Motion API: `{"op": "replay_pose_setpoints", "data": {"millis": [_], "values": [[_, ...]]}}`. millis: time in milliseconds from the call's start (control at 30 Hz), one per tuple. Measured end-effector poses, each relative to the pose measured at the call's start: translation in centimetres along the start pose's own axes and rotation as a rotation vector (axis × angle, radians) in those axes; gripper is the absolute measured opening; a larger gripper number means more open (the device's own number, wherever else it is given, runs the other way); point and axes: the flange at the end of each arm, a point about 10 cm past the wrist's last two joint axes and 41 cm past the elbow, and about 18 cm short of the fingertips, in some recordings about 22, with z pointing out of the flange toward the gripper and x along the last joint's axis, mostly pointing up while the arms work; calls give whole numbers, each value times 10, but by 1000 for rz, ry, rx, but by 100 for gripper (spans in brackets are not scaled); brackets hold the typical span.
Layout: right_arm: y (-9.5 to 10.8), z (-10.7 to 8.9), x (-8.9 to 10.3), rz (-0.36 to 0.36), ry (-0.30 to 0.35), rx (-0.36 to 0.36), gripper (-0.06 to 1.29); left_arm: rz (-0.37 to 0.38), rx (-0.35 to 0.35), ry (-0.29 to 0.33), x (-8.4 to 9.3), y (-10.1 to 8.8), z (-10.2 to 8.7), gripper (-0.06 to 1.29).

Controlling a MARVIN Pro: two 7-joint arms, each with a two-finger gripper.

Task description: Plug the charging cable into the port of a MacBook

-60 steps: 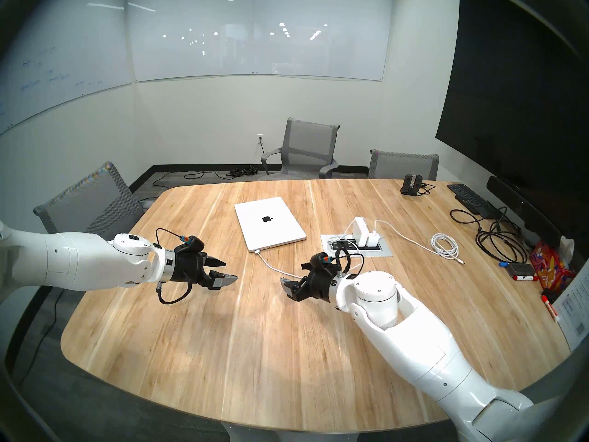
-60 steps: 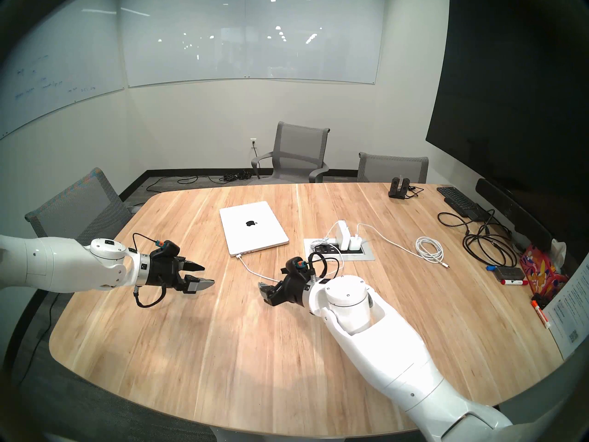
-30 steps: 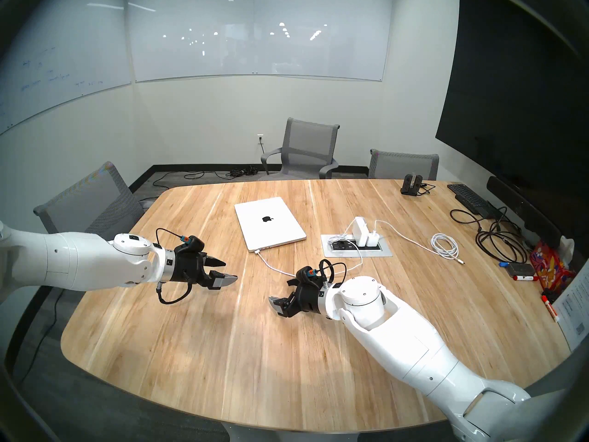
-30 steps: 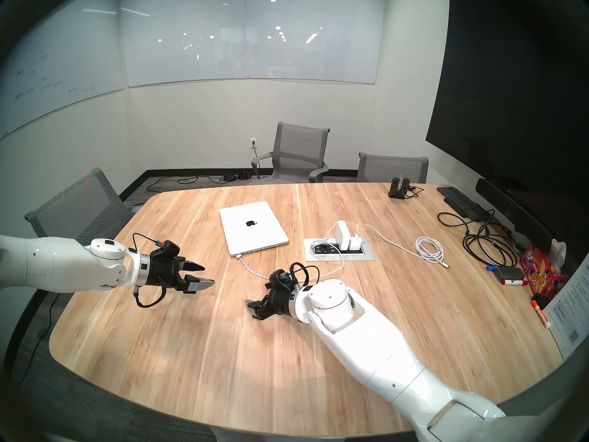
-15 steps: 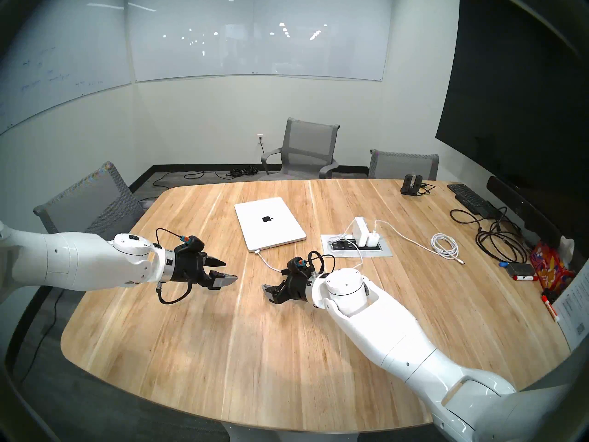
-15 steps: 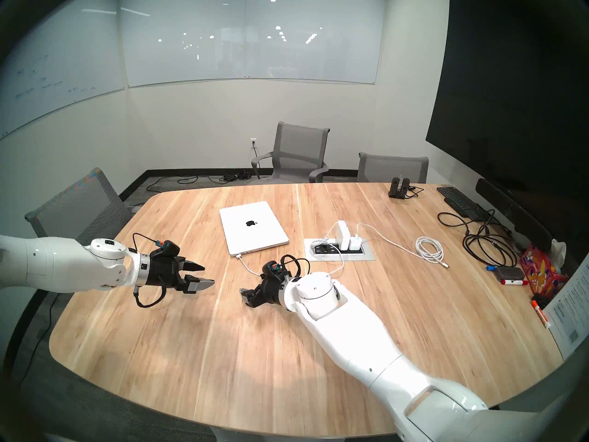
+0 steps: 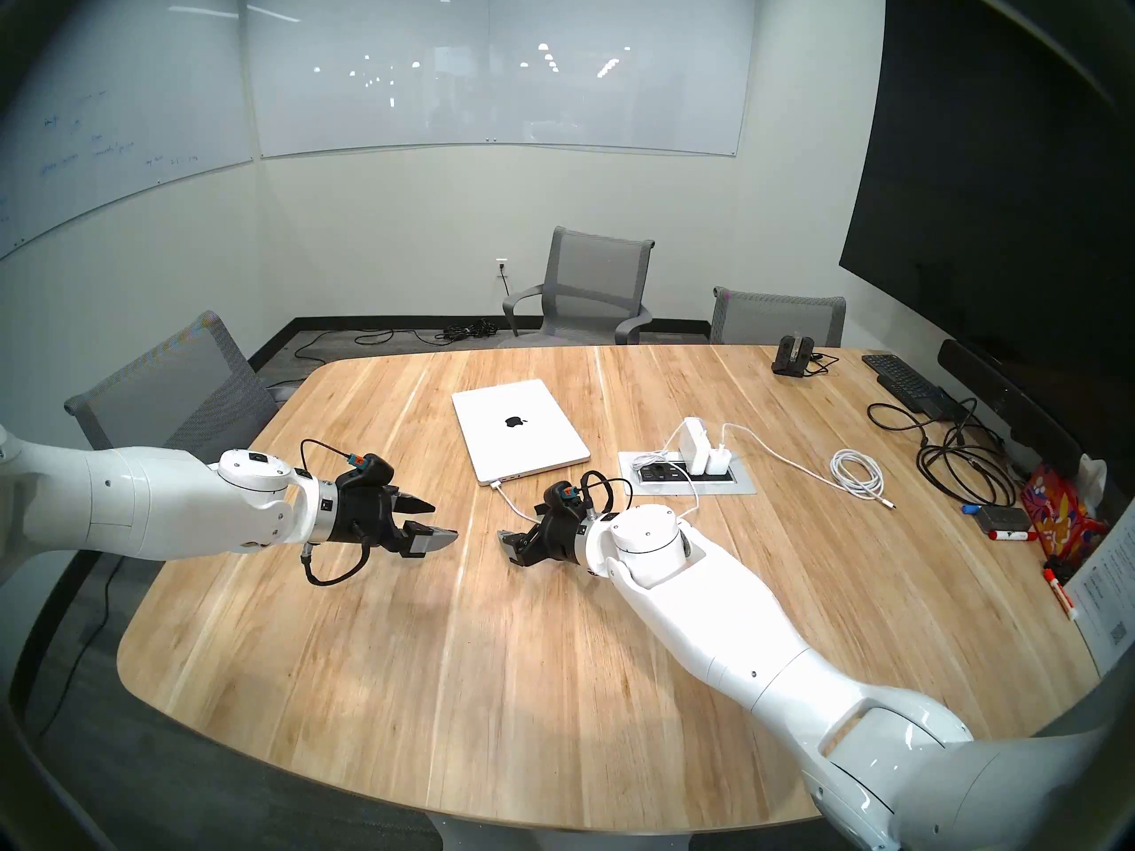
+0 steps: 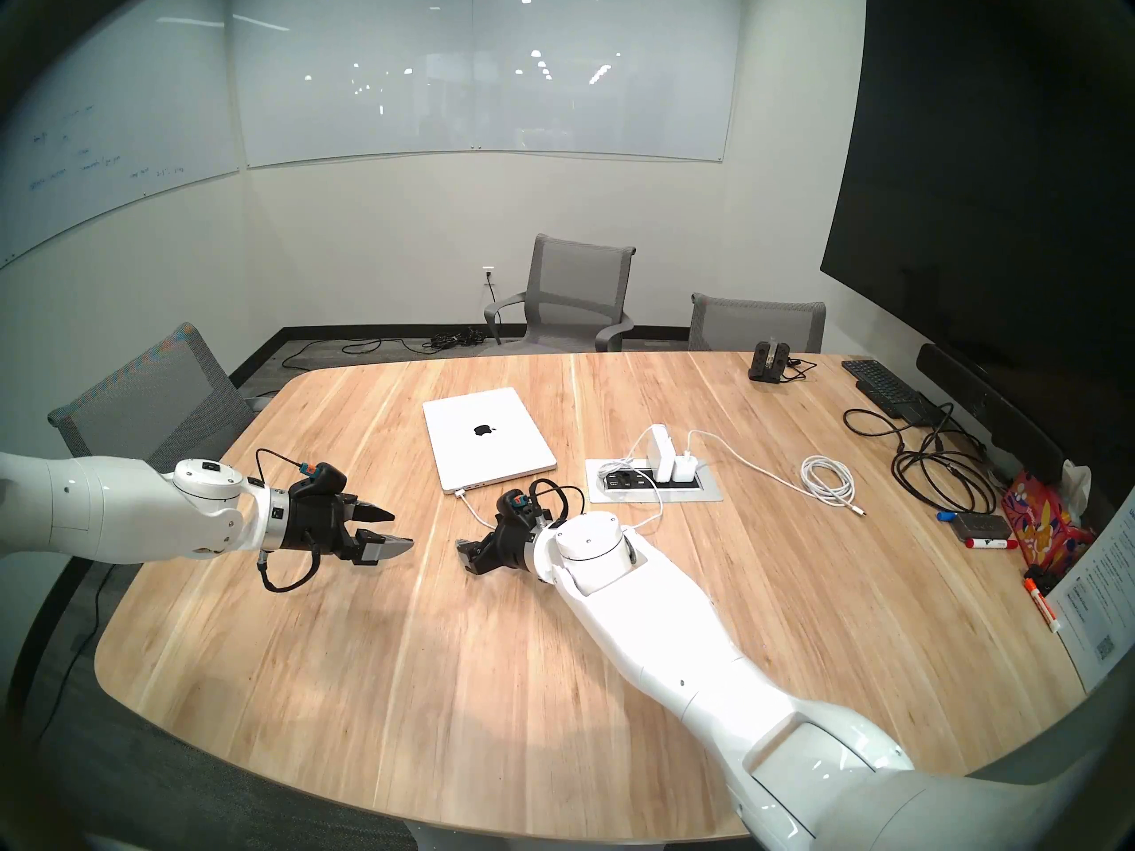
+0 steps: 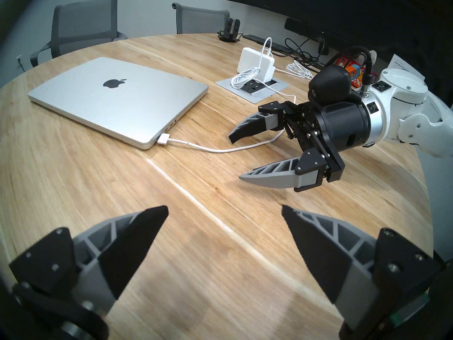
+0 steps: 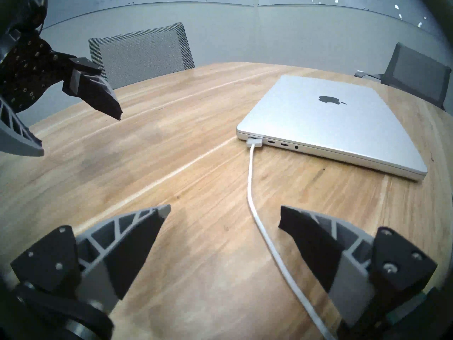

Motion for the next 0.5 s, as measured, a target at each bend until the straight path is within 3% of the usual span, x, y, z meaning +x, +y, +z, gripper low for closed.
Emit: {"op": "replay_pose_setpoints", "data": {"millis": [500], "values": [[4, 26, 3, -28, 3, 10, 121, 0, 0, 0, 0, 0, 0, 125]]}}
